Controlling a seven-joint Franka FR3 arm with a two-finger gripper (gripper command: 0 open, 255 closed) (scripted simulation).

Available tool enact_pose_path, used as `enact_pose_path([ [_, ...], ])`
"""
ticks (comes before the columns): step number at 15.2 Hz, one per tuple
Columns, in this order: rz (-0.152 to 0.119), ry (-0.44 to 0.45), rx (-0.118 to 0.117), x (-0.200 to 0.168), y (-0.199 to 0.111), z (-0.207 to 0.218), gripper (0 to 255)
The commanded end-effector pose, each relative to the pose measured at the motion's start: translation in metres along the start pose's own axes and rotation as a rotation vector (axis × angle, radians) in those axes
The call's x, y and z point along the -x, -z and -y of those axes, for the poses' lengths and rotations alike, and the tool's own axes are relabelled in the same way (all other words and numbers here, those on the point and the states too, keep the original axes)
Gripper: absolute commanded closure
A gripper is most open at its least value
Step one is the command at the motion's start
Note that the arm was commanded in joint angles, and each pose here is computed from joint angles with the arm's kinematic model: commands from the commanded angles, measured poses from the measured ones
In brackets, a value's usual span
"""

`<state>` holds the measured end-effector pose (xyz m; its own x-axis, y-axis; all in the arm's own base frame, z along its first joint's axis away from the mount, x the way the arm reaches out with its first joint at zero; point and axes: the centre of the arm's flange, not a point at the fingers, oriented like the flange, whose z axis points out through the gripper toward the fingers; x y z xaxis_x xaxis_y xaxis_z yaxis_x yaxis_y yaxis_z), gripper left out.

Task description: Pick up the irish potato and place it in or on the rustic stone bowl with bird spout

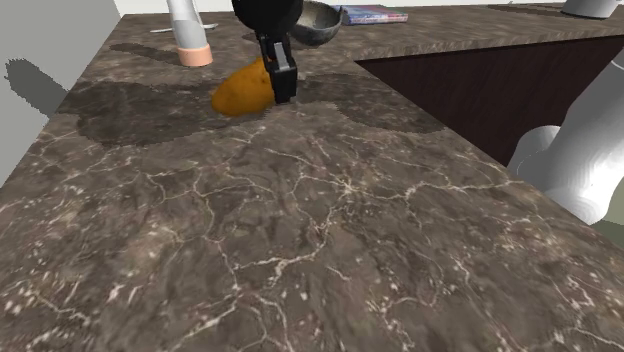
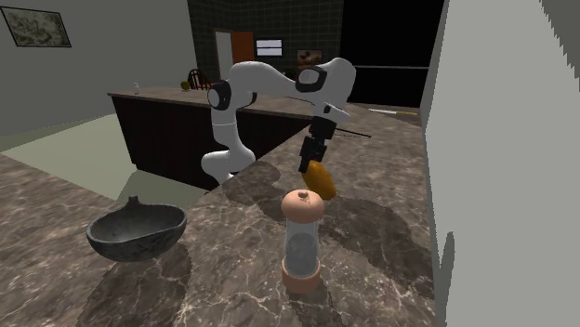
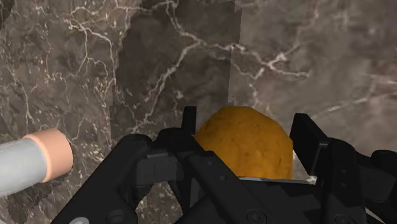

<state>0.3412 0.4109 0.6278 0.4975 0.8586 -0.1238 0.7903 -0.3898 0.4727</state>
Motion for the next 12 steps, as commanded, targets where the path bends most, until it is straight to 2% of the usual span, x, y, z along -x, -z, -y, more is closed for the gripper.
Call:
enact_pose_path([
  [1,0.0,0.0,0.0,0.001,0.009,-0.005,255],
  [12,0.0,0.0,0.0,0.008,0.06,-0.033,255],
])
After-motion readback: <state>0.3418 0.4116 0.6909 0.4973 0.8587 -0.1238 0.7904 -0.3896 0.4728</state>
